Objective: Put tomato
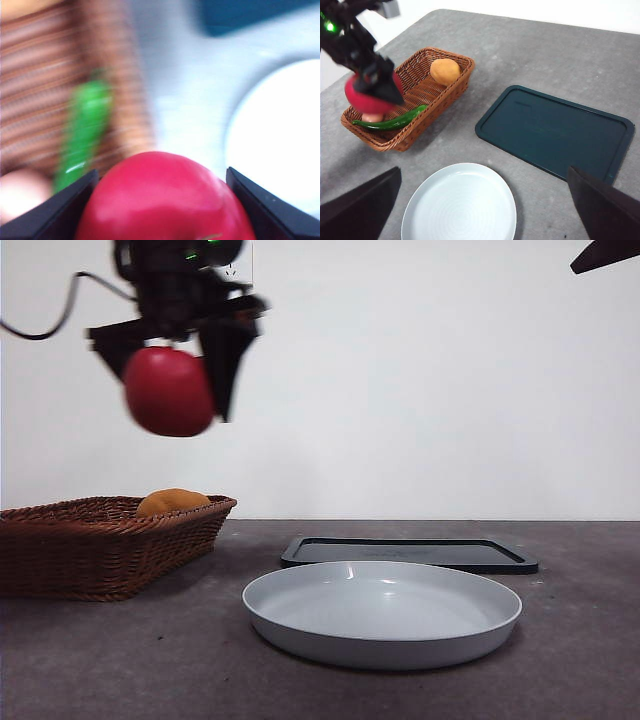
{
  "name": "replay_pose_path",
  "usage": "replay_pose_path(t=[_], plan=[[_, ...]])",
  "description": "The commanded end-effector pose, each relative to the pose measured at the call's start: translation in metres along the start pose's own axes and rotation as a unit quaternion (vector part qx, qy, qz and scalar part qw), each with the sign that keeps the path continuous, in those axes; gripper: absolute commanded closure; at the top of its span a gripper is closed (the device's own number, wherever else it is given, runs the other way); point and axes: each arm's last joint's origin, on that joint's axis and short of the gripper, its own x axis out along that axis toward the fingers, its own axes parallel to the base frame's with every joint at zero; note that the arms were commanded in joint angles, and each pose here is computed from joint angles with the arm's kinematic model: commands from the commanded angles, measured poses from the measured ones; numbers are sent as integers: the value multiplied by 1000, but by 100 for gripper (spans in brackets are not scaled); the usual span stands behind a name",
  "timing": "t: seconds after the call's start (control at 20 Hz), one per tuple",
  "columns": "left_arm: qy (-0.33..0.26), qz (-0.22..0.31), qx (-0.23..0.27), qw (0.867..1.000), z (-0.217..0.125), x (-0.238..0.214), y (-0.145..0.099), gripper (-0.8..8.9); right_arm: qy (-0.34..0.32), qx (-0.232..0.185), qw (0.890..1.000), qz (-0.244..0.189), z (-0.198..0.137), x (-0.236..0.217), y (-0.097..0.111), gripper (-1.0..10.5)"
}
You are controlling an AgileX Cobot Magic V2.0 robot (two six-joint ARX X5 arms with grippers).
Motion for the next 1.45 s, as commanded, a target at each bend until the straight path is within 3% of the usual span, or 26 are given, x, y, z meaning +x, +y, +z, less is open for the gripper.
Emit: replay_pose_path(t=[0.05,0.3,0.65,0.95,1.45], plan=[[-28,-13,45,998,5,0,-31,506,-11,-8,1000,3,6,-2,2,249],[-58,-41,106,992,-4,13,-95,506,-11,-8,1000,3,6,-1,2,249],[-61,-61,125,988,-26,70,-138,506,-11,-8,1000,3,6,-1,2,249],[-39,-59,133,989,-28,104,-154,506,-11,-8,1000,3,6,-1,2,249],[2,-45,135,990,-27,148,-156,501,-14,-9,1000,3,7,-1,2,249]])
